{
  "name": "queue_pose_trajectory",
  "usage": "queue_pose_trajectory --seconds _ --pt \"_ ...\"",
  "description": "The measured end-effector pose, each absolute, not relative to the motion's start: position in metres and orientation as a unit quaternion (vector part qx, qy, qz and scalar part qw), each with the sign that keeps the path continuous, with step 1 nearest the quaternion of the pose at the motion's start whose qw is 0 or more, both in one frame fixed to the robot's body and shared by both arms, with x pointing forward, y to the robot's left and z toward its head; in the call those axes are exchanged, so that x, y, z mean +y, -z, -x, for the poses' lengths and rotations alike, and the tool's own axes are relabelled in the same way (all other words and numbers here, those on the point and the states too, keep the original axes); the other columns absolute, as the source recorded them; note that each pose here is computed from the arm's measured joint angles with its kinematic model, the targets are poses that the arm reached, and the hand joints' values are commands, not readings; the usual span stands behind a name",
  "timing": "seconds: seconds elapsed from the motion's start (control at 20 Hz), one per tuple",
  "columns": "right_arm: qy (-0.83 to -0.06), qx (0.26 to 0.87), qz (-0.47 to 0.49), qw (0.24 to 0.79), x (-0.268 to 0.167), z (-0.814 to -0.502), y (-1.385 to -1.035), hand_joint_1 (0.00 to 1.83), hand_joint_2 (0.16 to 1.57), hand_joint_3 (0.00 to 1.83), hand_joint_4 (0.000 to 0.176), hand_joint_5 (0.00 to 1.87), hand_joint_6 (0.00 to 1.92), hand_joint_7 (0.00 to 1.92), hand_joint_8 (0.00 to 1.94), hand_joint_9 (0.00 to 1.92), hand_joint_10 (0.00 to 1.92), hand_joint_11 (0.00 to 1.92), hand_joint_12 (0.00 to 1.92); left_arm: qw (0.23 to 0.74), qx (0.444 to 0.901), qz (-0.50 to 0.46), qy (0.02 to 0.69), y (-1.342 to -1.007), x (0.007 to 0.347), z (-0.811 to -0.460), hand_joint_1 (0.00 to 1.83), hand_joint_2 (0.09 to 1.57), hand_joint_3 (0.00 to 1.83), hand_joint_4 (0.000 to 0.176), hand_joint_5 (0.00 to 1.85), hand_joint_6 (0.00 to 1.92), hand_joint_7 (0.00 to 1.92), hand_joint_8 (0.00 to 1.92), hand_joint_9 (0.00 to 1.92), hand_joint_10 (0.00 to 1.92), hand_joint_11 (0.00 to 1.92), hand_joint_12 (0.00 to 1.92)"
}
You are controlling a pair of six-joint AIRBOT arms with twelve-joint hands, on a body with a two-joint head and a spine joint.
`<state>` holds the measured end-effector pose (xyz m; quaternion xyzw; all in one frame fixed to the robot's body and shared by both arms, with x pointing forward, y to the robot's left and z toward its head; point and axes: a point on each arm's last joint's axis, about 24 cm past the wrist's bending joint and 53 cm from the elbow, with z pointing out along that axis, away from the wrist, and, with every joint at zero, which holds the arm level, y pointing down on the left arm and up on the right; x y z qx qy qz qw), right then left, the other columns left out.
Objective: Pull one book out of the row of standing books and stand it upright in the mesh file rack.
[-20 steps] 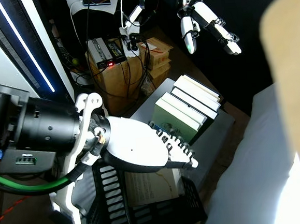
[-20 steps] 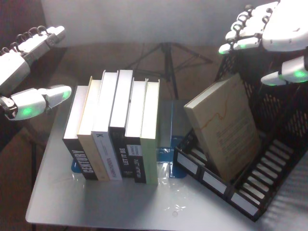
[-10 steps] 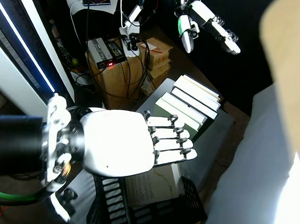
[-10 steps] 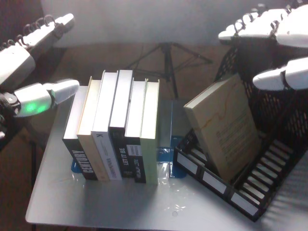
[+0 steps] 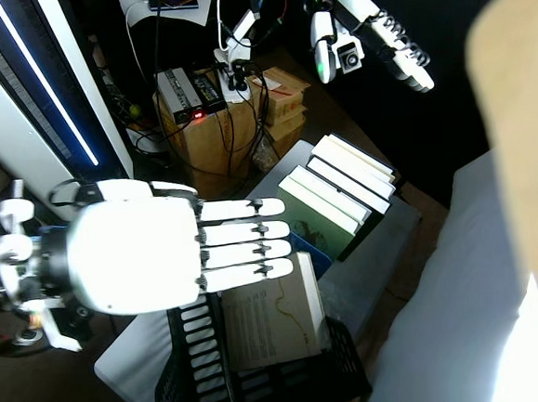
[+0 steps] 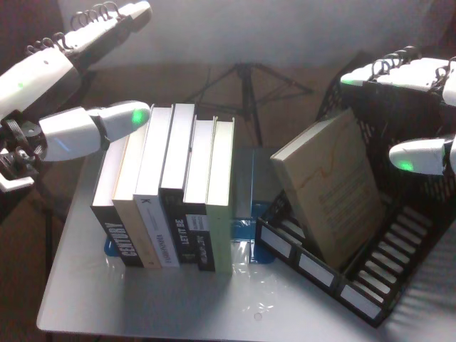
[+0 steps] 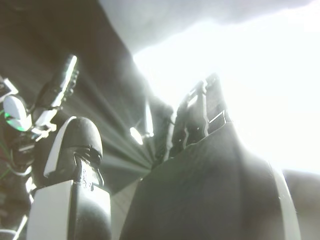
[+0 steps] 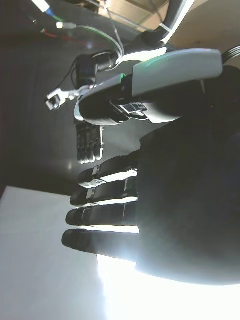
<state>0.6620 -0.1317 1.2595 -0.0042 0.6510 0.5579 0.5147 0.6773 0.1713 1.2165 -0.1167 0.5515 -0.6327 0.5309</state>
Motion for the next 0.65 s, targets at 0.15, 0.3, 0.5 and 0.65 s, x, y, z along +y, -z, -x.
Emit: queue_pose_trajectory --seconds 0.15,0.3,0.5,0.65 --pt "-0.569 0.648 0.002 0.506 -0.129 -0.655 -1.254 0.33 1.38 0.00 0.000 0.00 0.00 0.00 0.00 0.00 0.00 0.00 0.00 0.525 0.555 0.111 0.636 -1.215 0.166 -0.674 0.32 1.32 0.00 0.028 0.00 0.00 0.00 0.00 0.00 0.00 0.00 0.00" --pt "-0.574 0.646 -0.006 0.503 -0.130 -0.655 -1.254 0.33 1.37 0.00 0.000 0.00 0.00 0.00 0.00 0.00 0.00 0.00 0.00 0.520 0.556 0.110 0.639 -1.215 0.164 -0.671 0.31 1.31 0.00 0.047 0.01 0.00 0.00 0.00 0.00 0.00 0.00 0.00" --pt "-0.582 0.645 -0.002 0.495 -0.121 -0.648 -1.253 0.34 1.34 0.00 0.000 0.00 0.00 0.00 0.00 0.00 0.00 0.00 0.00 0.521 0.558 0.102 0.638 -1.221 0.166 -0.665 0.30 1.32 0.00 0.053 0.01 0.00 0.00 0.00 0.00 0.00 0.00 0.00" --pt "-0.584 0.647 -0.008 0.489 -0.120 -0.647 -1.248 0.33 1.36 0.00 0.004 0.00 0.00 0.00 0.00 0.00 0.00 0.00 0.00 0.525 0.558 0.101 0.635 -1.222 0.171 -0.662 0.28 1.31 0.00 0.037 0.00 0.00 0.00 0.00 0.00 0.00 0.00 0.00"
